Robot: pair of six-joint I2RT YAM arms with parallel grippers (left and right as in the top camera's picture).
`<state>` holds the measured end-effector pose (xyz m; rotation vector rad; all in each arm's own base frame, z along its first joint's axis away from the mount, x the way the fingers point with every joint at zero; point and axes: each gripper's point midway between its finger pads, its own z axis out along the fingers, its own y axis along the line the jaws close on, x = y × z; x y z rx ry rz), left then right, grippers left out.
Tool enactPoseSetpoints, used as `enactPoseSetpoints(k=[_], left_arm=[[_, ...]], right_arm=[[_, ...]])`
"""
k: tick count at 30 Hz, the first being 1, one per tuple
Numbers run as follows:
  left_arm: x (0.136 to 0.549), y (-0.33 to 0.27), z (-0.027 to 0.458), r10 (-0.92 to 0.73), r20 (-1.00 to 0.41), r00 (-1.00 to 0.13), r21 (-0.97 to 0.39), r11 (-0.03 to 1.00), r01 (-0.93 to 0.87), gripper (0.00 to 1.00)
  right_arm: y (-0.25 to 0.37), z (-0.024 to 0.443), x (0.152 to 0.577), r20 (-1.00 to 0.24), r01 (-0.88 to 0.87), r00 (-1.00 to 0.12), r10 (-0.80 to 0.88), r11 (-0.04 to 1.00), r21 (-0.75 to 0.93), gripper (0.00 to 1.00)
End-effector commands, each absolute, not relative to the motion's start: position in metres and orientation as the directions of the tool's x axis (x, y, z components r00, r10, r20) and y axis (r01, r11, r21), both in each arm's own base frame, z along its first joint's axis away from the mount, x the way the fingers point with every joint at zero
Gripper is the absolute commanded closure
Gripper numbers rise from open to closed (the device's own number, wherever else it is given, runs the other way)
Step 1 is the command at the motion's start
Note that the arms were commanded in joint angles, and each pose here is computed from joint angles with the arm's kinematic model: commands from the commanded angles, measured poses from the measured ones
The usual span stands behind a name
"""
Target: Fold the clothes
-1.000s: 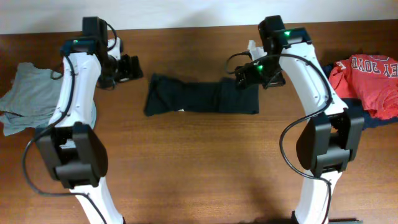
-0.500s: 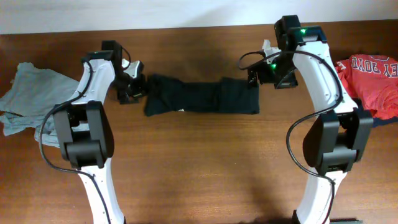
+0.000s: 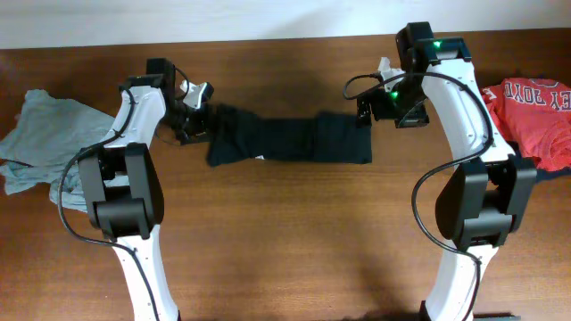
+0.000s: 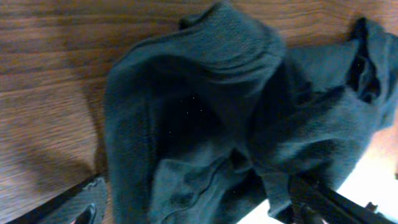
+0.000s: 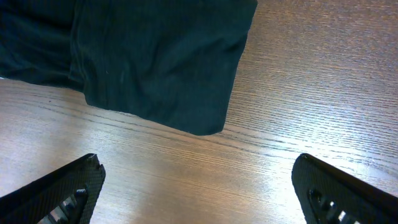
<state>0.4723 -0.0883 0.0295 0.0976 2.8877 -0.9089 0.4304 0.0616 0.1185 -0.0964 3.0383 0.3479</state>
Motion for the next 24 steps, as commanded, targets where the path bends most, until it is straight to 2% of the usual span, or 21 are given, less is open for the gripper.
enactPoseSetpoints(k=[1,2,3,9,11,13,15,20,22,24], left_arm=[[0.469,-0.104,0.028,0.052,-0.131,-0.99,-0.627,0.769,0.124,0.11],[0.47,-0.107,0.029,0.057,-0.136,-0.989,-0.631,0.765,0.131,0.11],[0.47,-0.11,0.029,0.063,-0.142,-0.988,-0.633,0.762,0.14,0.17],[0.461,-0.134,0.011,0.115,-0.143,-0.983,-0.632,0.754,0.18,0.21],[0.455,-0.138,0.0,0.123,-0.13,-0.984,-0.634,0.753,0.178,0.26],[0.451,-0.14,-0.006,0.126,-0.115,-0.985,-0.636,0.753,0.171,0.34],[0.45,-0.139,-0.01,0.125,-0.107,-0.986,-0.637,0.753,0.165,0.48],[0.455,-0.128,-0.007,0.083,-0.093,-0.992,-0.638,0.76,0.124,0.91],[0.457,-0.119,-0.006,0.046,-0.076,-0.996,-0.641,0.763,0.084,0.98],[0.457,-0.108,-0.003,0.022,-0.062,-0.998,-0.641,0.765,0.057,0.99]], right_arm=[[0.061,0.12,0.434,-0.093,-0.066,-0.995,-0.045,0.97,0.232,0.01],[0.061,0.12,0.434,-0.094,-0.066,-0.995,-0.045,0.97,0.233,0.01],[0.061,0.12,0.433,-0.093,-0.065,-0.995,-0.045,0.97,0.232,0.01],[0.061,0.12,0.43,-0.081,-0.063,-0.996,-0.045,0.971,0.233,0.01],[0.061,0.12,0.429,-0.077,-0.062,-0.996,-0.045,0.971,0.233,0.01],[0.061,0.12,0.429,-0.074,-0.061,-0.996,-0.045,0.971,0.233,0.01],[0.061,0.12,0.429,-0.073,-0.061,-0.996,-0.045,0.971,0.233,0.01],[0.061,0.12,0.429,-0.073,-0.061,-0.996,-0.045,0.971,0.233,0.01],[0.061,0.12,0.429,-0.074,-0.061,-0.996,-0.045,0.971,0.233,0.01],[0.061,0.12,0.429,-0.074,-0.061,-0.996,-0.045,0.971,0.233,0.01]])
